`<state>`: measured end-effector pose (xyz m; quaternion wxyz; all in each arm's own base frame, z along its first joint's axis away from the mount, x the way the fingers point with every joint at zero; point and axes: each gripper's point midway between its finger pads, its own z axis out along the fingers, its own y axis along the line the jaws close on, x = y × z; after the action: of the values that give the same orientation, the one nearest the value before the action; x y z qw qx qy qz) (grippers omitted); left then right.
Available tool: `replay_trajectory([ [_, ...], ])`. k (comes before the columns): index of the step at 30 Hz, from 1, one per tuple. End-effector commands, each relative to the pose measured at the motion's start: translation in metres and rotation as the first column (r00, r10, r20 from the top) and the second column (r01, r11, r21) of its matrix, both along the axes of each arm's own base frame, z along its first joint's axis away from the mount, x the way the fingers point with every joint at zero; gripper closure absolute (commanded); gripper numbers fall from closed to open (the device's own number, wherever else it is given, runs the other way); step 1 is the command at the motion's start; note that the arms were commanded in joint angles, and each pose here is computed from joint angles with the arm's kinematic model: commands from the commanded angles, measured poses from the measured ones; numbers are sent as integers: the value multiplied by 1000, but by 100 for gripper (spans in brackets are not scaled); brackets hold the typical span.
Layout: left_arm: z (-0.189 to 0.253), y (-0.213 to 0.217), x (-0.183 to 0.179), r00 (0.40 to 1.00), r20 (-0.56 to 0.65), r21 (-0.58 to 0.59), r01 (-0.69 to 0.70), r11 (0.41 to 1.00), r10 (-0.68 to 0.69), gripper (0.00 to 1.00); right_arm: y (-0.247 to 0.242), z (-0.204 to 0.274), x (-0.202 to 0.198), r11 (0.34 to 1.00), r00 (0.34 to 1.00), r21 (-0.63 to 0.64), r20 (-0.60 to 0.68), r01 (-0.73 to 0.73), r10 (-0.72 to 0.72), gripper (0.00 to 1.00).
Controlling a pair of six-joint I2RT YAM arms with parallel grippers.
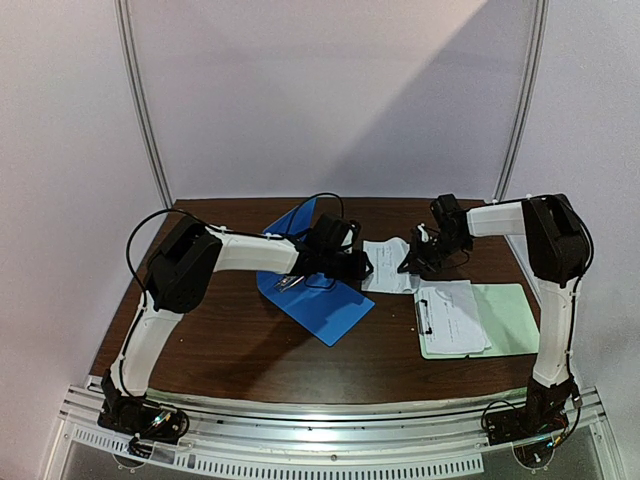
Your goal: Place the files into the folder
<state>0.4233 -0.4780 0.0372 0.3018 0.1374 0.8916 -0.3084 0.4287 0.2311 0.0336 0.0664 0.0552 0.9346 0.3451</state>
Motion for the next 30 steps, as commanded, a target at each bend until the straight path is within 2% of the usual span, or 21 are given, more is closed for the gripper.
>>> replay_trajectory([
  [1, -25, 17, -10, 998, -66, 58, 2, 998, 1, 56, -3, 0, -5, 1000, 1000, -21, -4, 1, -1, 100],
  [11, 25, 28, -4, 1000, 16, 10, -19, 1000, 19, 32, 11, 57, 0, 994, 995, 108, 102, -19, 8, 100],
  [17, 38, 32, -2, 999, 24, -23, -29, 999, 30, 29, 16, 79, -2, 985, 991, 170, 135, -22, -1, 100],
  [23, 59, 33, 2, 999, 31, -119, -29, 993, 33, 22, 17, 93, -10, 978, 988, 207, 157, -34, 1, 100],
  [30, 77, 30, -3, 1000, -5, -276, 11, 961, -12, 20, 20, 105, -21, 965, 985, 257, 170, -48, 4, 100],
])
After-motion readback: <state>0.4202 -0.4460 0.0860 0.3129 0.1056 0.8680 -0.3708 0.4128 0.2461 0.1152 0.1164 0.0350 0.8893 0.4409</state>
